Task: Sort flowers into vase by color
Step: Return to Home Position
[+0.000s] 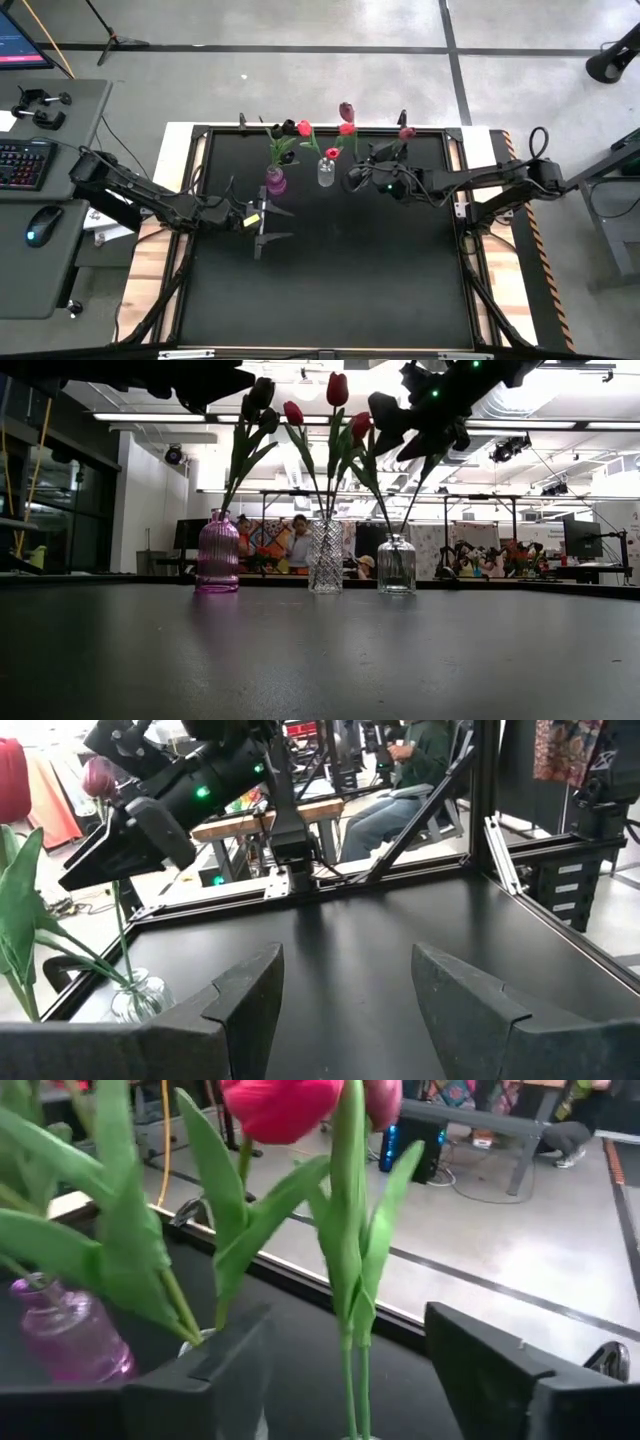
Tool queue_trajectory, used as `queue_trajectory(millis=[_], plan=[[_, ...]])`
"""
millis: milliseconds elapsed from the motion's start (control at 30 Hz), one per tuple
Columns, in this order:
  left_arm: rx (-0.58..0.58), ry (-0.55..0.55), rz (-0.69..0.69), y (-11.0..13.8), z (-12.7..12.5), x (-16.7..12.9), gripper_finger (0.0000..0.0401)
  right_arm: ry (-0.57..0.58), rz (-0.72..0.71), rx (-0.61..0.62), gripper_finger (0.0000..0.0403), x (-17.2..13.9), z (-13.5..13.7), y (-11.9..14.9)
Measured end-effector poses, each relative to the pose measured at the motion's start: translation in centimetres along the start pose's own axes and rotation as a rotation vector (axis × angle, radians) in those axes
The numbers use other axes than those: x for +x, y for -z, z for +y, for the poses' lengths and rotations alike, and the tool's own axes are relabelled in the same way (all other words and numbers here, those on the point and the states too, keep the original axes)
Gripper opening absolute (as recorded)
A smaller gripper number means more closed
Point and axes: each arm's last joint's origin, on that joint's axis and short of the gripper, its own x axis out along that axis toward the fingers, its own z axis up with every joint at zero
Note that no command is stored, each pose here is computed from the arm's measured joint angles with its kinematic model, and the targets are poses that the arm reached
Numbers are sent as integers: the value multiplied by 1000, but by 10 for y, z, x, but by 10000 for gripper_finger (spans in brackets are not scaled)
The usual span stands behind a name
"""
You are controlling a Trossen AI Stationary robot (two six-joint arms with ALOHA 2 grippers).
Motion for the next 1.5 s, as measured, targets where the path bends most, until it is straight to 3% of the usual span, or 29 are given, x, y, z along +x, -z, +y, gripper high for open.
queue_trajectory(millis=[167, 467, 600, 700, 800, 867, 933, 1100, 1300, 1400, 1500], plan=[[1, 0, 0, 0, 0, 0, 209, -38, -20, -23, 273, -13, -1, -7], [1, 0, 0, 0, 0, 0, 209, -183, -69, 28, 277, -41, -11, -30], [-1, -1, -5, 0, 0, 0, 209, -340, -98, 34, 277, -44, -8, -39], [-1, -1, -6, -1, 0, 0, 209, -541, -99, 7, 277, -48, -2, -42], [4, -18, 1, 0, 1, 0, 209, -730, -53, -31, 276, -54, 5, -38], [11, -37, 10, 1, 1, 0, 209, -781, -13, -62, 270, -62, 10, -32], [11, -44, 12, 1, 1, 0, 209, -773, 40, -97, 259, -71, 14, -23], [16, -44, 15, 1, 1, 0, 209, -628, 111, -189, 206, -94, 18, 5], [28, -67, 39, 4, 3, 1, 209, -558, 177, -203, 80, -103, 11, 65], [119, 32, 40, 11, 5, 6, 203, -582, 203, -155, 15, -99, 2, 97], [138, 135, -21, 28, 13, 9, 173, -670, 217, -88, 16, -94, -5, 115]])
